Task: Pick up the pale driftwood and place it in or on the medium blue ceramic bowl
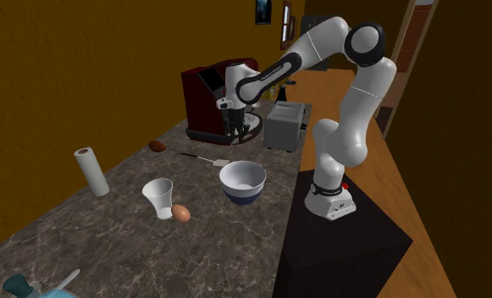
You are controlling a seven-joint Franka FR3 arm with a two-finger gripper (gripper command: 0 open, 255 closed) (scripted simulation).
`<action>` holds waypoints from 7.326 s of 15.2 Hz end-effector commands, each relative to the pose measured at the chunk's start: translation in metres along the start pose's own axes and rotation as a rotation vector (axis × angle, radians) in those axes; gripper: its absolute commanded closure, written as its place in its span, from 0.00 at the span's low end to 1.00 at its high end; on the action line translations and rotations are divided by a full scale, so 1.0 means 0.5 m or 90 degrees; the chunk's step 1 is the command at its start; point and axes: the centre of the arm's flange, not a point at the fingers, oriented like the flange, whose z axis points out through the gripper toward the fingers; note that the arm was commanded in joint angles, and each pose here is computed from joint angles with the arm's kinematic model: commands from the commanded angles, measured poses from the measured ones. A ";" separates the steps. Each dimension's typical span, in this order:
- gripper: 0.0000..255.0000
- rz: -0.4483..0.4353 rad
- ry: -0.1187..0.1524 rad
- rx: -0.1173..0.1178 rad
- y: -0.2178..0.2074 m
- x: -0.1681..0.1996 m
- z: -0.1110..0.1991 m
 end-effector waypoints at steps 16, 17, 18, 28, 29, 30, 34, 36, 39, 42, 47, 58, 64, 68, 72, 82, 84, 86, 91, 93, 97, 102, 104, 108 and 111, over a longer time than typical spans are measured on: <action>1.00 0.000 0.000 0.000 -0.144 0.190 -0.086; 1.00 0.000 0.000 0.000 -0.160 0.211 -0.086; 1.00 0.000 0.000 0.000 -0.176 0.232 -0.087; 1.00 0.000 0.000 0.000 -0.289 0.382 -0.061; 1.00 0.000 0.000 0.000 -0.289 0.382 -0.051; 1.00 0.000 0.000 0.000 -0.289 0.382 -0.040; 1.00 0.000 0.000 0.000 -0.289 0.381 0.002; 1.00 0.000 0.000 0.000 -0.289 0.381 0.023; 1.00 0.000 0.000 0.000 -0.289 0.381 0.055; 0.00 0.000 0.000 0.001 -0.290 0.380 0.054; 0.00 0.263 -0.078 0.025 -0.232 0.354 0.139; 0.00 0.263 -0.078 0.025 -0.236 0.346 0.208; 1.00 0.263 -0.078 0.025 -0.234 0.344 0.197; 1.00 0.263 -0.078 0.025 -0.227 0.348 0.198; 1.00 0.263 -0.078 0.025 -0.236 0.346 0.208; 1.00 0.263 -0.078 0.025 -0.236 0.347 0.102; 0.00 0.263 -0.077 0.024 -0.234 0.347 0.110; 0.00 0.351 -0.020 -0.031 -0.261 0.367 0.142; 0.00 0.364 -0.011 -0.040 -0.262 0.369 0.189; 0.00 0.364 -0.011 -0.040 -0.261 0.368 0.210; 0.00 0.364 -0.011 -0.040 -0.260 0.367 0.227; 0.00 0.364 -0.011 -0.040 -0.260 0.367 0.227; 1.00 0.364 -0.011 -0.040 -0.268 0.361 0.244; 1.00 0.365 -0.011 -0.041 -0.278 0.356 0.239; 1.00 0.365 -0.011 -0.041 -0.281 0.353 0.240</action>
